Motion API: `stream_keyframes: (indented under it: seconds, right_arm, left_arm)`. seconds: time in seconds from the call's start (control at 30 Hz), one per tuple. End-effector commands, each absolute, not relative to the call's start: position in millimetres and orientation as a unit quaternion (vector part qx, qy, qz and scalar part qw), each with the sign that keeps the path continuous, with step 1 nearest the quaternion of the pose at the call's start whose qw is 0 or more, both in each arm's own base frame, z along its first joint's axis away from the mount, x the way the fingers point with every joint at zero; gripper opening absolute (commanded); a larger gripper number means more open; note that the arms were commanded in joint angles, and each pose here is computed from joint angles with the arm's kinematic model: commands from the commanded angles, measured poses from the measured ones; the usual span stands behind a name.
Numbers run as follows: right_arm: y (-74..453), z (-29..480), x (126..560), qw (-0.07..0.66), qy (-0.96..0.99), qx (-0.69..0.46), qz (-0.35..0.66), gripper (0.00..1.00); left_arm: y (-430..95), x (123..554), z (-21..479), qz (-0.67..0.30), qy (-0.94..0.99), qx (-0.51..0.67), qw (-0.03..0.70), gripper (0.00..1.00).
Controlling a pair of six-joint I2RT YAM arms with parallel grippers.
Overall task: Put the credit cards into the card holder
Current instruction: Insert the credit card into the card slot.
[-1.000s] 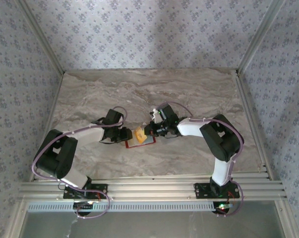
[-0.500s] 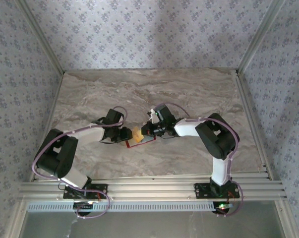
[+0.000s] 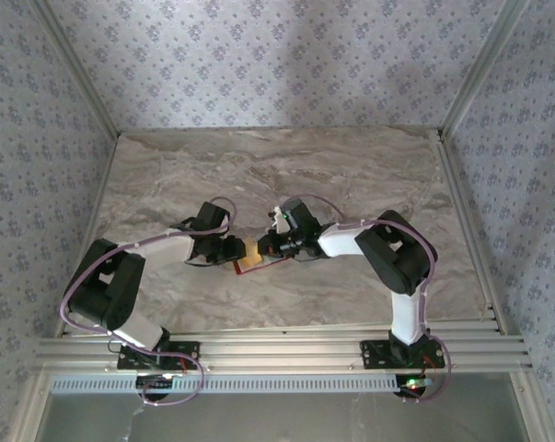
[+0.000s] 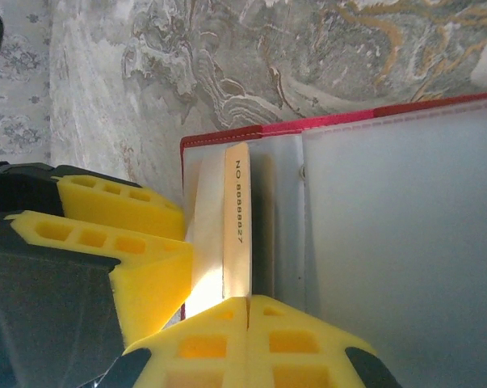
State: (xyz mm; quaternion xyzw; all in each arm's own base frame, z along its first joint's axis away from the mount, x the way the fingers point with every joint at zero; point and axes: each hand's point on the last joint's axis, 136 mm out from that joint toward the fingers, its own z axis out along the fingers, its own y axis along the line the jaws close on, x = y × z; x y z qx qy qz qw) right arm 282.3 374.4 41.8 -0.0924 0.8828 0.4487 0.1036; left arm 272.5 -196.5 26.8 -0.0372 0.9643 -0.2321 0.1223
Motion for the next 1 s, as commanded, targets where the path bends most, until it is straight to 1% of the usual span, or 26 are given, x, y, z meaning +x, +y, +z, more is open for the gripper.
stream_keyframes:
  seconds: [0.0, 0.47, 0.63, 0.73, 0.83, 0.97]
  right_arm:
    - [384.4, 36.9, 272.4, 0.093, 0.882, -0.103, 0.451, 0.0]
    - [400.0, 38.0, 256.3, 0.098, 0.876, -0.107, 0.459, 0.0]
    - [392.3, 35.6, 258.4, 0.1, 0.886, -0.107, 0.439, 0.1]
    - [385.6, 38.5, 262.3, 0.103, 0.894, -0.11, 0.423, 0.2]
    - [380.9, 41.5, 265.0, 0.098, 0.899, -0.115, 0.411, 0.28]
    - [377.4, 47.1, 266.6, 0.092, 0.904, -0.126, 0.399, 0.35]
  left_arm:
    - [-197.1, 271.9, 22.6, -0.227, 0.967, -0.033, 0.113, 0.33]
    - [-196.8, 271.8, 22.6, -0.227, 0.967, -0.032, 0.112, 0.33]
    - [-195.1, 271.8, 23.9, -0.227, 0.967, -0.033, 0.114, 0.33]
    - [-194.3, 272.0, 25.0, -0.227, 0.966, -0.035, 0.116, 0.33]
    - [-193.6, 272.1, 25.4, -0.228, 0.966, -0.036, 0.116, 0.33]
    - [-192.9, 272.2, 26.9, -0.231, 0.965, -0.038, 0.117, 0.33]
